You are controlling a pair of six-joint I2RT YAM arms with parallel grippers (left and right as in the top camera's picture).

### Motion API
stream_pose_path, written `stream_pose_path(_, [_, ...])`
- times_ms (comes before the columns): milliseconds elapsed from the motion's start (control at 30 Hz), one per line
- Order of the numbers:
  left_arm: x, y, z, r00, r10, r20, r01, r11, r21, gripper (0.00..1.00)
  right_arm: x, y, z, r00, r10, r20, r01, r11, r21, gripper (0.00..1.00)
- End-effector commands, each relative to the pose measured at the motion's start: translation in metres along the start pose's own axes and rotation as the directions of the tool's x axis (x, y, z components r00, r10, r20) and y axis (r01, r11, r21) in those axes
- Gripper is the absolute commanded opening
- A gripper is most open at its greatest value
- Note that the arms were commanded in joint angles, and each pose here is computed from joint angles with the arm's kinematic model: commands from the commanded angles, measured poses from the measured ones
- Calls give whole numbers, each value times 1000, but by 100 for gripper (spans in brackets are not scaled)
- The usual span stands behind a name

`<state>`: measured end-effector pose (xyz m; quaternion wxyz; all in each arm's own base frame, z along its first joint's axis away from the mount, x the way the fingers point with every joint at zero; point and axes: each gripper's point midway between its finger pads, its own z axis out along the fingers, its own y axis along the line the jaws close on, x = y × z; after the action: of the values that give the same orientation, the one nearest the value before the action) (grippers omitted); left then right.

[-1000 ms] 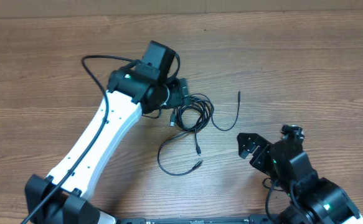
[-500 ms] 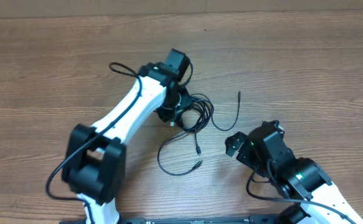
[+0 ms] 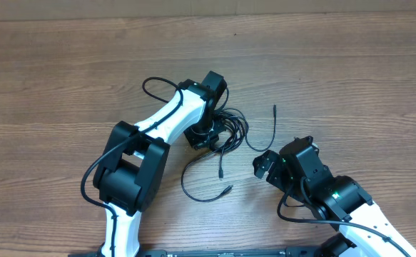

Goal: Untangle cables

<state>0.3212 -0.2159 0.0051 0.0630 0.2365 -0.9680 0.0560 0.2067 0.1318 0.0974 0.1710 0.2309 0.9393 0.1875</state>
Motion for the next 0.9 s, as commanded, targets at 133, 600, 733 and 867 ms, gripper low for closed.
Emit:
stream_pose_path(133, [-24,31,-20,991,75,113,-61,990,-126,4,-4,7,-4,1000,11,8,-11,1000,-22,100])
stream_pose_path(600, [-9,46,-187,874,258,412,-302,952,44,5,-5,42,-8,1000,-9,1,9,985,-173,94])
stream_pose_path(733, [6,57,-219,845,260,468,-332,940,78,5,-4,59,-11,999,-51,15,53,970,-238,91])
stream_pose_path(867, [21,67,-231,844,266,466,-347,933,95,5,-7,81,-15,996,-70,49,82,946,-313,90])
